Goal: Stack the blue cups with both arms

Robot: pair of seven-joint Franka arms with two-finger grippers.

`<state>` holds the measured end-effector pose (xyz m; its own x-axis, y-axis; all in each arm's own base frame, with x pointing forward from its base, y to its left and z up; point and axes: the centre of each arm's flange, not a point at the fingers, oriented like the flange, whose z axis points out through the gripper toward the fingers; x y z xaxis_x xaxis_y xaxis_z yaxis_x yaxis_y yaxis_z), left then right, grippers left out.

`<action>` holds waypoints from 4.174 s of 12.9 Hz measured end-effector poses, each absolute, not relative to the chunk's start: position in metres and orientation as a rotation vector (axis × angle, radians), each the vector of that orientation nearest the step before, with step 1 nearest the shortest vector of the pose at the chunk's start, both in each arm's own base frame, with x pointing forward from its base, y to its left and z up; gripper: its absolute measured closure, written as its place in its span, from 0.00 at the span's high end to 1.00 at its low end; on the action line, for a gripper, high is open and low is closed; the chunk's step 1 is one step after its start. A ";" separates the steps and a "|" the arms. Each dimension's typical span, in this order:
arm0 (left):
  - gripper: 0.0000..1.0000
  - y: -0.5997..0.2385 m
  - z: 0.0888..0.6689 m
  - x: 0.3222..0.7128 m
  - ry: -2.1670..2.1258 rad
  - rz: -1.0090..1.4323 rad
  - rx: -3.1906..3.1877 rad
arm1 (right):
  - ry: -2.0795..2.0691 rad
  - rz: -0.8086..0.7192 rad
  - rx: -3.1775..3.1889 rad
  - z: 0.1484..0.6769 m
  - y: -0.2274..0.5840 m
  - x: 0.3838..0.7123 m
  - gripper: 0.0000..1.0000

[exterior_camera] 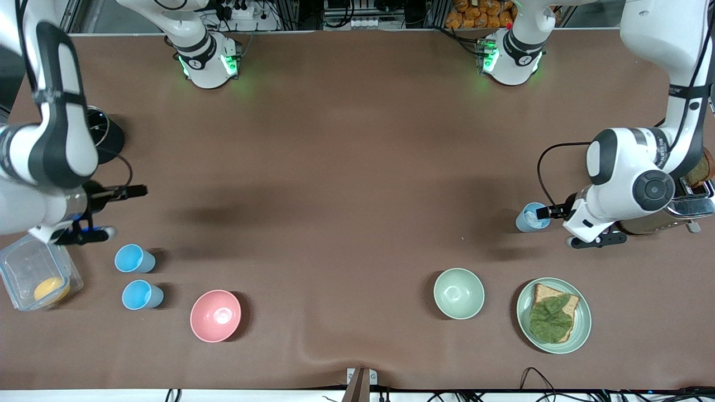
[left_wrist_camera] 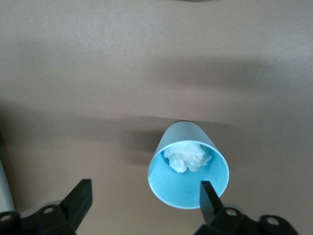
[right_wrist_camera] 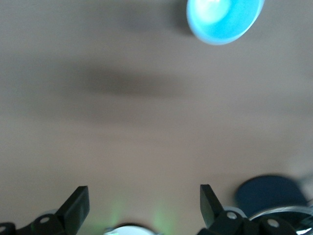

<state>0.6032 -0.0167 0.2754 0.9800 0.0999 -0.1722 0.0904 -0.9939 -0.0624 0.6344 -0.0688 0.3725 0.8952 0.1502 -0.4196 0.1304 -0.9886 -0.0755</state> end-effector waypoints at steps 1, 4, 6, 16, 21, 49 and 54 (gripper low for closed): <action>0.93 -0.017 0.270 0.603 -0.146 0.277 -3.071 | -0.287 0.669 -3.035 0.367 -0.081 0.647 1.00; 0.78 -0.016 0.255 0.604 -0.147 0.289 -3.070 | -0.387 0.560 -3.079 0.363 -0.086 0.673 1.00; 0.56 -0.016 0.244 0.603 -0.147 0.306 -3.068 | -0.438 0.454 -3.103 0.360 -0.086 0.685 1.00; 0.03 -0.038 0.270 0.614 -0.121 0.213 -3.117 | -0.555 0.308 -3.120 0.255 -0.063 0.715 1.00; 0.03 -0.098 0.336 0.606 -0.040 0.150 -3.204 | -0.482 0.358 -3.082 0.222 -0.080 0.708 1.00; 0.03 -0.510 0.233 0.388 -0.513 0.256 -3.161 | -0.725 0.311 -3.044 0.532 0.216 0.626 0.04; 0.42 -0.503 0.269 0.411 -0.556 0.205 -3.170 | -0.747 0.291 -3.040 0.531 0.231 0.623 0.04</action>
